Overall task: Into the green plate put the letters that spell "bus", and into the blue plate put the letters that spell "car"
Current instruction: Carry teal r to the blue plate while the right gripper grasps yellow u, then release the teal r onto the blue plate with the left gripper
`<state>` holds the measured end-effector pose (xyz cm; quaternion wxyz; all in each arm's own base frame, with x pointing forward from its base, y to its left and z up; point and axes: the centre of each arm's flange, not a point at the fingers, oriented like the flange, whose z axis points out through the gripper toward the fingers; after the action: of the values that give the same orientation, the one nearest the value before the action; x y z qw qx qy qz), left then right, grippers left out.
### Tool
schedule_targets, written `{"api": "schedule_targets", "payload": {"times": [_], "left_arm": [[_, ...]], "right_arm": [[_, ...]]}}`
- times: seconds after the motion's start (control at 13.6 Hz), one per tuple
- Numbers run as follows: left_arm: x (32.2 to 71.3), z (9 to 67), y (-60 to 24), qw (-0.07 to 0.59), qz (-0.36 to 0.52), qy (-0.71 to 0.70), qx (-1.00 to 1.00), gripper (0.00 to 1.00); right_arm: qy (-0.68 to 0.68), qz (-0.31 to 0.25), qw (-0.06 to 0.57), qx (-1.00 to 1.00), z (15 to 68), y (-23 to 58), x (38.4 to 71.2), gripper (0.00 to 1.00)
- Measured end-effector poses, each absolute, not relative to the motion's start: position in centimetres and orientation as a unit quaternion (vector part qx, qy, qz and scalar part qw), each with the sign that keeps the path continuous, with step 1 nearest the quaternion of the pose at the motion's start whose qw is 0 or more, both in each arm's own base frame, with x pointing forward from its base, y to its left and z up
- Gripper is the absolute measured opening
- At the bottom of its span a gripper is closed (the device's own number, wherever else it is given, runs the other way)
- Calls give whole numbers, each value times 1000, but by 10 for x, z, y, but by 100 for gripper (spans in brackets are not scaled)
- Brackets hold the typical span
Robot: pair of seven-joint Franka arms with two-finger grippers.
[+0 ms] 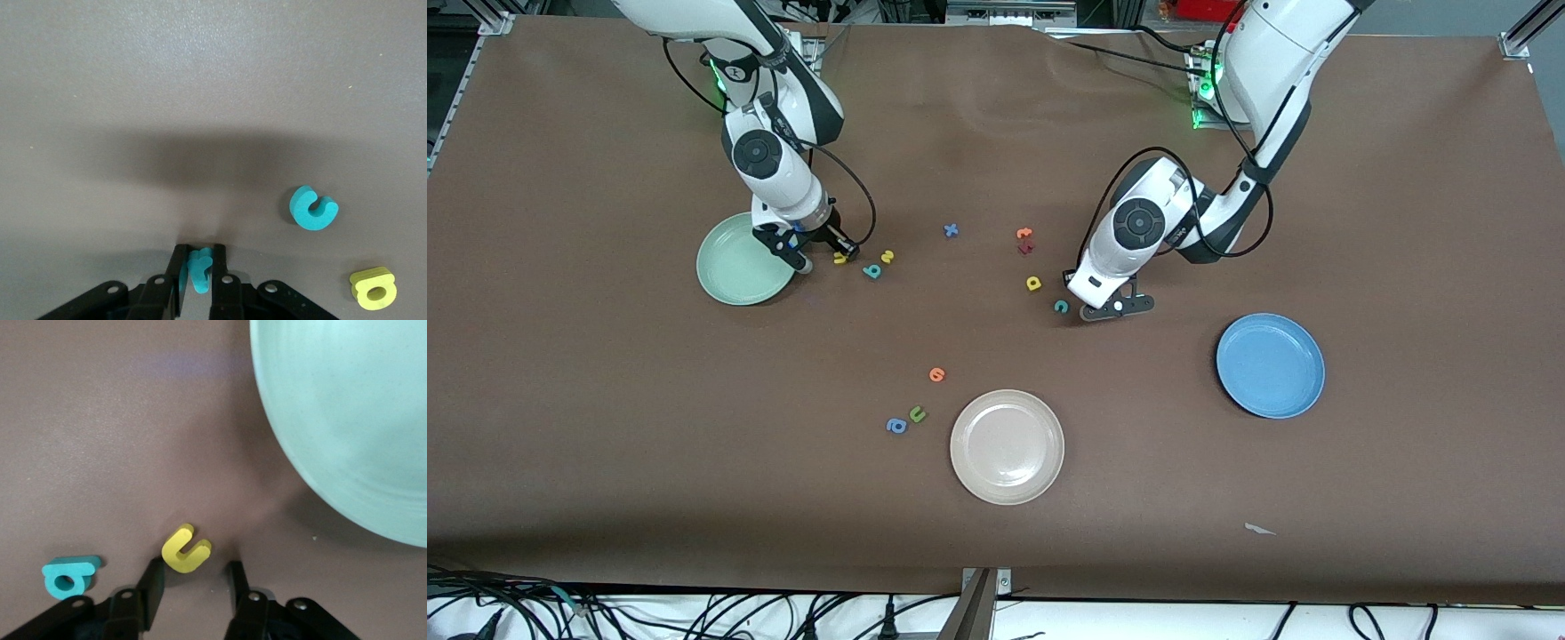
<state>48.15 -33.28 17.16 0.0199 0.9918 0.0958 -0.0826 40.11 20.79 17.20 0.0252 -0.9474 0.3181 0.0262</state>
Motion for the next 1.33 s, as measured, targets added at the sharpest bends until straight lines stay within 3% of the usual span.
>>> {"api": "schedule_targets", "payload": {"times": [0.37,0.59,0.96,1.33], "left_arm": [[488,175,-330,18,-83,99,991,19],[527,202,-304,0,-106,96,990,19],[603,256,-206,1,-137,53,989,19],[635,257,-86,8,-133,-17,991,19]], "right_arm": [[304,25,26,-952,172,207,402,53],[289,22,25,-957,172,199,408,52],[287,22,24,-957,172,196,409,46],[291,22,25,-956,172,198,408,53]]}}
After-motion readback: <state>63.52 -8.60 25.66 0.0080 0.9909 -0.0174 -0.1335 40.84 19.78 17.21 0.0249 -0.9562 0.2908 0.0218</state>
